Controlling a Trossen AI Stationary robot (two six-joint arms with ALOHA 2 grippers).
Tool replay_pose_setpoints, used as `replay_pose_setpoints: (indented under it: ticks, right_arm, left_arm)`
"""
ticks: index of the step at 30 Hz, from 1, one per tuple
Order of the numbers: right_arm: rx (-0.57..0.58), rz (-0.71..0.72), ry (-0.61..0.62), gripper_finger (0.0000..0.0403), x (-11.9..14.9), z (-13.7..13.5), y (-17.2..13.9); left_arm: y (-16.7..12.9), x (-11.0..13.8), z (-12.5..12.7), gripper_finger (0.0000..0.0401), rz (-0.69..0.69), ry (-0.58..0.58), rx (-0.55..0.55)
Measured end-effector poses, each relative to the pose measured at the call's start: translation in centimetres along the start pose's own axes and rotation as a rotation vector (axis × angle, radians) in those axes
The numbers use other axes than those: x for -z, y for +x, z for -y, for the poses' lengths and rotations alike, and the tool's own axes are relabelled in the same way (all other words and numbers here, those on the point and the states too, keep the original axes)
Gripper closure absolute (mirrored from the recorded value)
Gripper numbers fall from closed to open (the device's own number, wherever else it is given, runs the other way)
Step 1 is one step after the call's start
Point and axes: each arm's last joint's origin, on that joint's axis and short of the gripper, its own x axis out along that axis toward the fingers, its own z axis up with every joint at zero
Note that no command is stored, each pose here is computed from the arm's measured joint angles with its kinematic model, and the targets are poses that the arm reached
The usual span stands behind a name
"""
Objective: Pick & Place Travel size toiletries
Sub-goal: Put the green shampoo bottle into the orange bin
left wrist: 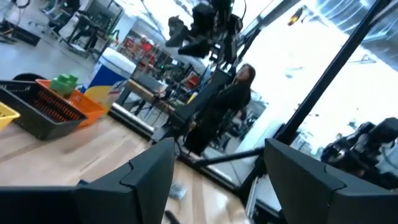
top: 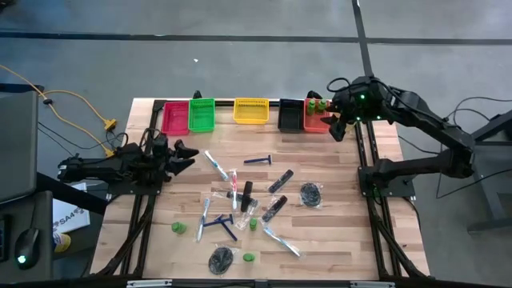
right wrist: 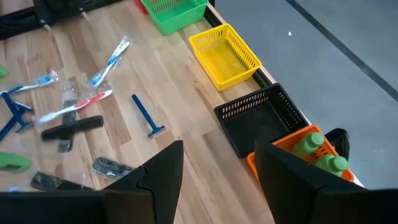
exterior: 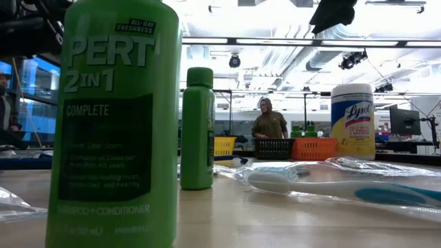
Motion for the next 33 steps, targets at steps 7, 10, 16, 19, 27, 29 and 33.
replay_pose_setpoints:
  ticks: [7, 10, 16, 19, 27, 29, 33]
  right_arm:
    - [0.0, 0.0, 0.037, 0.0215, 0.0, 0.0, 0.0]
    - [0.0, 0.0, 0.038, 0.0215, 0.0, 0.0, 0.0]
    - [0.001, -0.001, 0.038, 0.0215, 0.0, 0.0, 0.0]
    - [0.001, -0.001, 0.038, 0.0215, 0.0, 0.0, 0.0]
    - [0.001, -0.001, 0.055, 0.0215, 0.0, 0.0, 0.0]
    - [0.001, -0.001, 0.055, 0.0215, 0.0, 0.0, 0.0]
    - [0.001, -0.001, 0.052, 0.0215, 0.0, 0.0, 0.0]
  left_arm:
    - [0.0, -0.3, -0.1, 0.016, 0.056, -0.181, -0.055]
    - [0.0, -1.1, 0.5, 0.016, 0.001, -0.236, -0.098]
    - [-0.4, -4.0, 2.6, 0.016, -0.18, -0.365, -0.256]
    - [-0.5, -5.6, 3.8, 0.016, -0.295, -0.408, -0.351]
    - [0.2, -8.7, 6.3, 0.016, -0.589, -0.43, -0.613]
    - [0.4, -8.9, 6.5, 0.016, -0.662, -0.46, -0.697]
    - [1.3, -8.8, 6.8, 0.016, -0.788, -0.568, -0.832]
